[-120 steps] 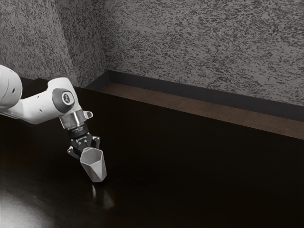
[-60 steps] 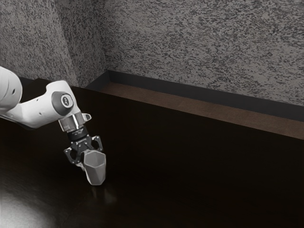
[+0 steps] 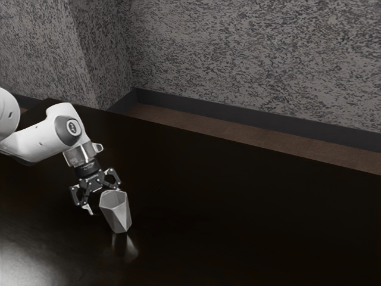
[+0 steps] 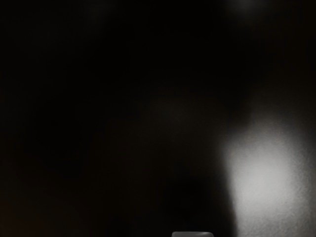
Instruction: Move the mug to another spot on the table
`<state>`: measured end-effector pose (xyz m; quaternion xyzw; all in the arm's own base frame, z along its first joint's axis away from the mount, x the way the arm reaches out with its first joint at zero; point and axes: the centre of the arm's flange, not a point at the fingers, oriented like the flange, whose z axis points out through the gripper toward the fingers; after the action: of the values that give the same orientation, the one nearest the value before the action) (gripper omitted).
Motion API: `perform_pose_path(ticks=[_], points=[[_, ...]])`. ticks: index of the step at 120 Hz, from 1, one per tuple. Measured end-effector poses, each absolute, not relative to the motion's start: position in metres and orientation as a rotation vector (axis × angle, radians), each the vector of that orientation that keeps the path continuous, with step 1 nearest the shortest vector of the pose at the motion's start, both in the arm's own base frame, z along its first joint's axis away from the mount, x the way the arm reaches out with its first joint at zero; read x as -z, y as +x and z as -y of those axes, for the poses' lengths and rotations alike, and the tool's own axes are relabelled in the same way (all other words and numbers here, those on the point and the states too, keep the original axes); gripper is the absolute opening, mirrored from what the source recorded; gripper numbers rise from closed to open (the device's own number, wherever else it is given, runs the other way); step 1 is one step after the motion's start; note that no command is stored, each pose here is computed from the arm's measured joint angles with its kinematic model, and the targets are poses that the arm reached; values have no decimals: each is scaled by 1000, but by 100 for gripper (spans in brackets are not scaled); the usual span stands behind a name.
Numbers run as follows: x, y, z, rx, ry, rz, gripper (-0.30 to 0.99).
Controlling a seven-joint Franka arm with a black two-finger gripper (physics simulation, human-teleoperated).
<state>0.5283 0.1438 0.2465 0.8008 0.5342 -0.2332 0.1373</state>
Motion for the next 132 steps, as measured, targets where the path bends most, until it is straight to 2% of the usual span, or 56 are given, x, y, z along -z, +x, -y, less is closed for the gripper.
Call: perform_pose_path(ticks=[26,44,72,93,117,132], points=[[-253,511,-154,679,2301,-1576,68],[-278,502,-180,606,2301,-1619,69],[-354,502,-192,395,2448,-1593,69],[-406,523,-181,239,2594,-1503,69],[-483,558,-149,50,2872,-1216,69],[-506,562,-131,12,2982,-1021,69]])
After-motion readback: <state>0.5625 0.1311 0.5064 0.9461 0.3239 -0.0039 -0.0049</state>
